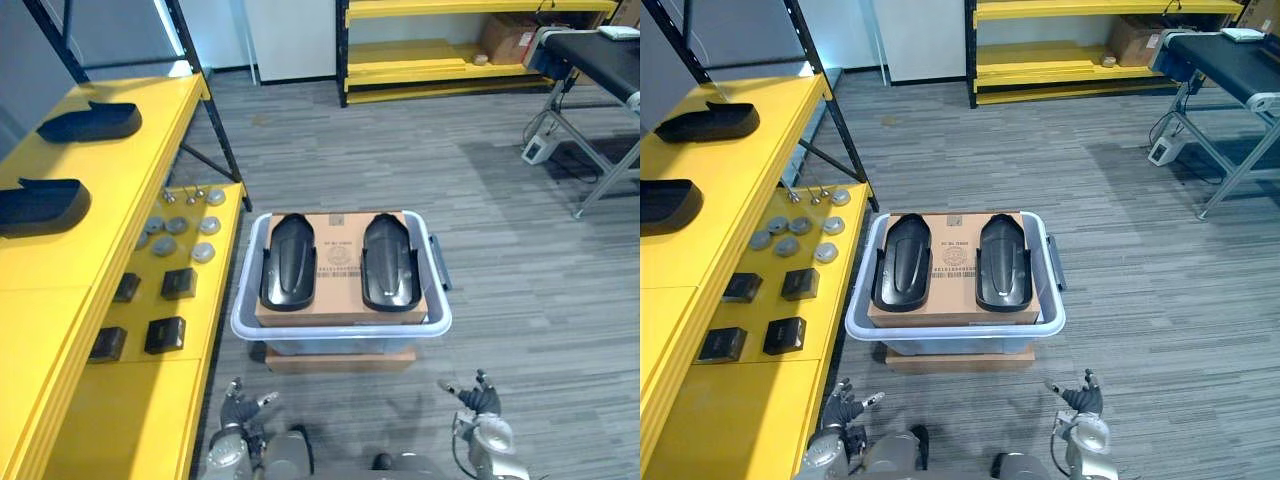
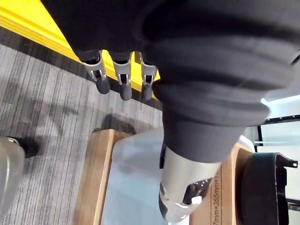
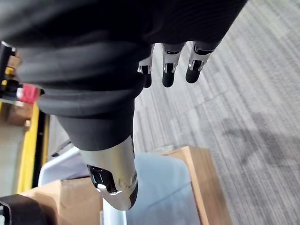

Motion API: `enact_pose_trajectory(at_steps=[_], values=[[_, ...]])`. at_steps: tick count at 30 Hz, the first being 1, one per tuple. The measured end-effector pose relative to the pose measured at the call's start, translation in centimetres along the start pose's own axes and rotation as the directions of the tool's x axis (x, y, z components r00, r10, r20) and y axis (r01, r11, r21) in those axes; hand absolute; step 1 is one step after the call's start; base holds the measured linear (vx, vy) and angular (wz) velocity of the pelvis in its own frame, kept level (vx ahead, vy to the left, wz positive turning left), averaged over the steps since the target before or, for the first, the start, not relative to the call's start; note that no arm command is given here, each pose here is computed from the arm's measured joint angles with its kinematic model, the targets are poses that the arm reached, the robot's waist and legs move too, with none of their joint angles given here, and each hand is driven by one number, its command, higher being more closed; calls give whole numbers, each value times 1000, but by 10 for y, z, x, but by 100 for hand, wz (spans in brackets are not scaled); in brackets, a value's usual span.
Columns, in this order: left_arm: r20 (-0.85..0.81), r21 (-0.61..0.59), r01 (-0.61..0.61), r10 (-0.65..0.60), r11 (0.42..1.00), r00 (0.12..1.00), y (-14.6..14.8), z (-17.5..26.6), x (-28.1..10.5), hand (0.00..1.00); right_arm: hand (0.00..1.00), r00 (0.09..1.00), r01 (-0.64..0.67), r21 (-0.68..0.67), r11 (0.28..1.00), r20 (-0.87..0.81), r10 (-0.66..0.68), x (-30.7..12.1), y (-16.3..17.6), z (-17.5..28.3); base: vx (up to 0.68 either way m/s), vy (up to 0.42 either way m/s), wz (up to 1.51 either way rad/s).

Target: Walk over and take plastic housings, then place them on the shelf

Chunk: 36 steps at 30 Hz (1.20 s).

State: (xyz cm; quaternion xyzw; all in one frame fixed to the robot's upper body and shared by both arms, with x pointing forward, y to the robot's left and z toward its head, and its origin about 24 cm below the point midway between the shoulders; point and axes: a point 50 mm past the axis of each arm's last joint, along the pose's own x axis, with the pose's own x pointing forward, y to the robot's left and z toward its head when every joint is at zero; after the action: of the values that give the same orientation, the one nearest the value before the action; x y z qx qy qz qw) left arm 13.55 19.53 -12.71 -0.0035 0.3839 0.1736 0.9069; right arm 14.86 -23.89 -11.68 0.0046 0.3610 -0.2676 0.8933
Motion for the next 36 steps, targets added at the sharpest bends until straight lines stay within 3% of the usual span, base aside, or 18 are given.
enact_pose_trajectory(at_steps=[9, 15, 21, 29, 36], values=[[-44, 37, -20, 22, 999, 999, 17, -14, -3, 0, 0, 980, 183, 145, 972, 55, -193, 7, -47, 23, 24, 36, -17], [-50, 55, -24, 27, 998, 998, 21, -16, -3, 0, 0, 908, 168, 155, 974, 359, -214, 0, -62, 99, -49, 66, -8], [-105, 97, -35, 45, 995, 993, 31, -36, -13, 0, 0, 829, 86, 72, 994, 549, -111, -12, -44, 143, -17, 44, 4], [-128, 113, -37, 51, 993, 990, 34, -42, -15, 0, 0, 768, 74, -99, 992, 641, 6, -13, -15, 175, 13, 9, 34], [-118, 119, -19, 33, 993, 993, 28, -41, -14, 0, 0, 770, 120, -148, 982, 638, 2, 6, 5, 208, 6, -12, 37]])
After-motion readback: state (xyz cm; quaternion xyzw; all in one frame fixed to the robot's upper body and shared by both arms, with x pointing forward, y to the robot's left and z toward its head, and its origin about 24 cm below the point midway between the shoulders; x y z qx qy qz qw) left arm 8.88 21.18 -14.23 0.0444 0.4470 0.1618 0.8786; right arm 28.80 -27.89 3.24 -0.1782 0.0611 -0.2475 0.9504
